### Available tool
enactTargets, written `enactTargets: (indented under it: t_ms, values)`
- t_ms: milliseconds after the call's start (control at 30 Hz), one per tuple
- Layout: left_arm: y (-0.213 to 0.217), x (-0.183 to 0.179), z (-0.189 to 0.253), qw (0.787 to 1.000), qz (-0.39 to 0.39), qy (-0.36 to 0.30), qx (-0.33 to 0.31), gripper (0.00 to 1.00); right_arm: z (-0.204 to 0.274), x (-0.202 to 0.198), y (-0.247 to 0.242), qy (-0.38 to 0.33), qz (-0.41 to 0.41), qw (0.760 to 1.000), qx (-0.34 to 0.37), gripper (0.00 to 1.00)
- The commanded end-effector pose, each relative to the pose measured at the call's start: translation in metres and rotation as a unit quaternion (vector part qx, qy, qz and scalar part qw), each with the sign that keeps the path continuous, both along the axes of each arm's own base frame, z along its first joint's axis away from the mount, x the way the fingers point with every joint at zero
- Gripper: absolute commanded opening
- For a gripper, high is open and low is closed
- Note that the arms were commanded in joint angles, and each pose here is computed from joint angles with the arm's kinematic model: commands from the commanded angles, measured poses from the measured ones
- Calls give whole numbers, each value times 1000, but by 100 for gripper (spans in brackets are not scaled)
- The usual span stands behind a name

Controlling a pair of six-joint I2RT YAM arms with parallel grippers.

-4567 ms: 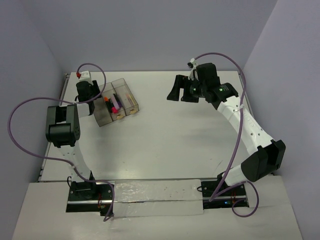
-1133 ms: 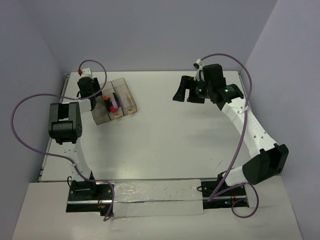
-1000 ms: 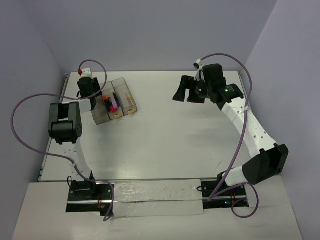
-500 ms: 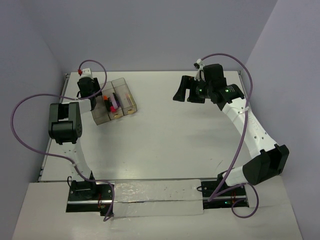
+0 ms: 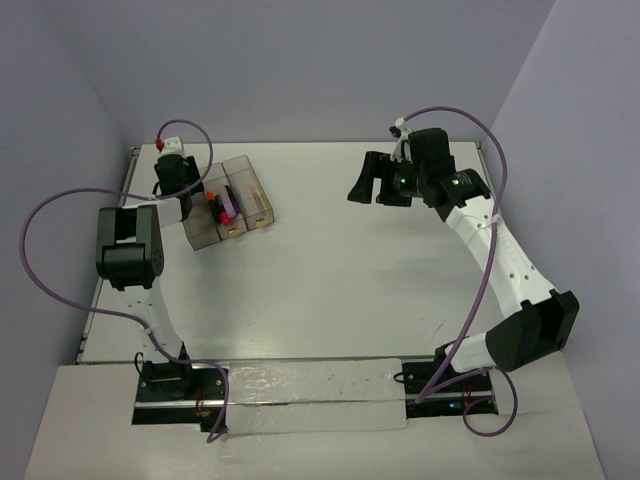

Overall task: Sort the stationery into containers
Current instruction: Place the stationery in the storage box.

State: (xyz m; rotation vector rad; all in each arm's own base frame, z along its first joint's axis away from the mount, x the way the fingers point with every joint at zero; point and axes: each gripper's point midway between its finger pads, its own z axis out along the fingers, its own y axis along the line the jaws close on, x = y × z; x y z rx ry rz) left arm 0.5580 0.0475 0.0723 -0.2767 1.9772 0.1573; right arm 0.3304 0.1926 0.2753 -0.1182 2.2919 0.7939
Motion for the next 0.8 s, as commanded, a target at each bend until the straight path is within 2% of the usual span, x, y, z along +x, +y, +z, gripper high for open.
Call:
enactTargets:
  t_ms: [0,133,400,633,767]
  values:
    - [5,10,47,999,15,-49,6,26,9,-6,-5,-18,4,1000,1,87]
    - [4,4,44,999,18,-47,0,30,14,-13,-6,-29,1,1000,12,87]
    - [3,-3,34,999,11,-40,14,61,28,-15,-12,-42,-2,999,1,87]
    - [2,-6,34,999,13,-44,10,65,34,-20,-13,-53,-4,999,9,87]
    - [-1,-8,42,999,6,-53,12,71,37,-21,-13,-56,-3,998,8,87]
